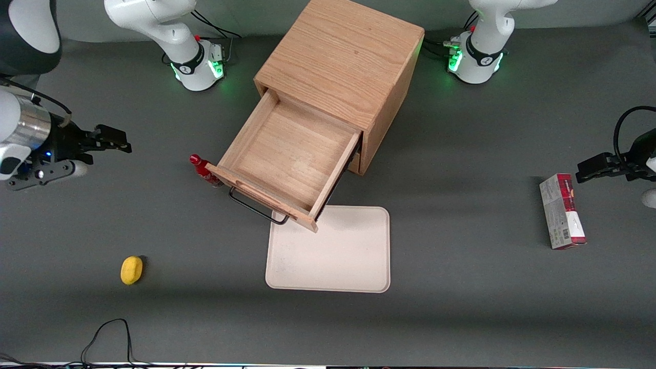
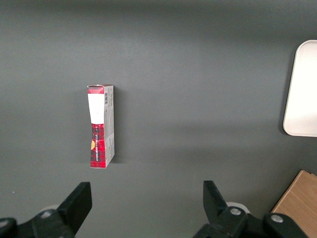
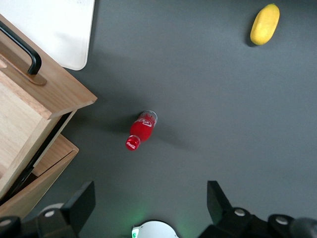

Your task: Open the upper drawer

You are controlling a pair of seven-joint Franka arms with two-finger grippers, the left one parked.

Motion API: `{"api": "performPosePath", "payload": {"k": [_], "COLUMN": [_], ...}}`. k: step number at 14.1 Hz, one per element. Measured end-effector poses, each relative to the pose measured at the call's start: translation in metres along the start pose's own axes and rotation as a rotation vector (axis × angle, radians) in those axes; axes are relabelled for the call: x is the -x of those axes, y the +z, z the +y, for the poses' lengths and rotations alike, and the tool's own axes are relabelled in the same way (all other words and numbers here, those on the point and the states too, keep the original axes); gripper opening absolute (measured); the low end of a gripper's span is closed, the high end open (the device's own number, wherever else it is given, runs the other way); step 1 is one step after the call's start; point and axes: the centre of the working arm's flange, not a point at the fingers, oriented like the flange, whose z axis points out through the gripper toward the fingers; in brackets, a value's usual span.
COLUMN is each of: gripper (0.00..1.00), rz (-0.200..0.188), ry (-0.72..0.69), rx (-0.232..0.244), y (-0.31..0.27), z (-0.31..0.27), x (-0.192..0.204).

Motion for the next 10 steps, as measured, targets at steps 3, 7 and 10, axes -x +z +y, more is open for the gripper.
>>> {"api": "performPosePath", "payload": {"k": [3,7,10], "gripper": [0.99,1.0,1.0], "rz": [0.008,0.036,0.148], "ry": [0.035,0.078,0.094], "rx": [-0.001,-0.013,0.002], "y": [-0.004,-0.014,-0.025], "z": [-0.001,0.02,0.028], "x": [0.004,0.012,0.017]}}
